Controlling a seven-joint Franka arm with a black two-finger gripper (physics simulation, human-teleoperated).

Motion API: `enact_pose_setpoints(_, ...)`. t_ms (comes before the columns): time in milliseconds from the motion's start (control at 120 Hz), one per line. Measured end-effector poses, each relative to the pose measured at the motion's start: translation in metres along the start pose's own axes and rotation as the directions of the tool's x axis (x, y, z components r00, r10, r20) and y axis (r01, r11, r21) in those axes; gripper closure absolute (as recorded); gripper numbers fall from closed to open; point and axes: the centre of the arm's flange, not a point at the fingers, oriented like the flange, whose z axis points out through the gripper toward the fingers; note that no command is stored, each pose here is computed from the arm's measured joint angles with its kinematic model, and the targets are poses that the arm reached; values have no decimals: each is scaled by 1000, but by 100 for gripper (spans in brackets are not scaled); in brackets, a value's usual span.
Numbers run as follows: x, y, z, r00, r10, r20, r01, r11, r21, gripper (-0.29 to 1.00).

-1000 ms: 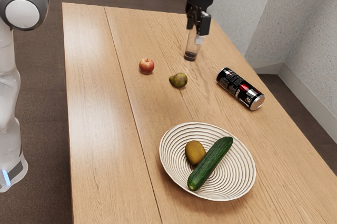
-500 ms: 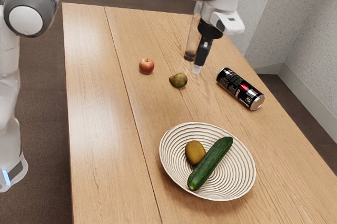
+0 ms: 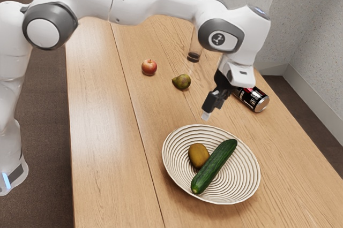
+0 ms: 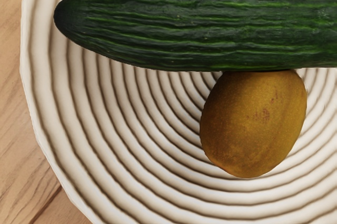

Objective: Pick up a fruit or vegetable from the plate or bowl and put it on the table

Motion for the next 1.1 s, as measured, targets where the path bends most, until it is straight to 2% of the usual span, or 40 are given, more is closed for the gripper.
enact_pose_setpoints(67,7,29,9,998,58,21,-58,998,-20,0)
enact_pose_setpoints(225,-10,72,36,992,110,55,-106,992,-69,0)
enact_pose_setpoints(308,-10,85,42,989,132,59,-128,989,-67,0)
enact_pose_setpoints(433,-12,77,45,987,135,84,-136,991,5,0)
enact_pose_setpoints(550,-14,63,48,989,121,84,-124,992,38,0)
enact_pose_setpoints(783,0,63,59,992,125,29,-125,992,12,0)
enact_pose_setpoints(1100,8,38,82,995,96,-19,-96,995,-15,0)
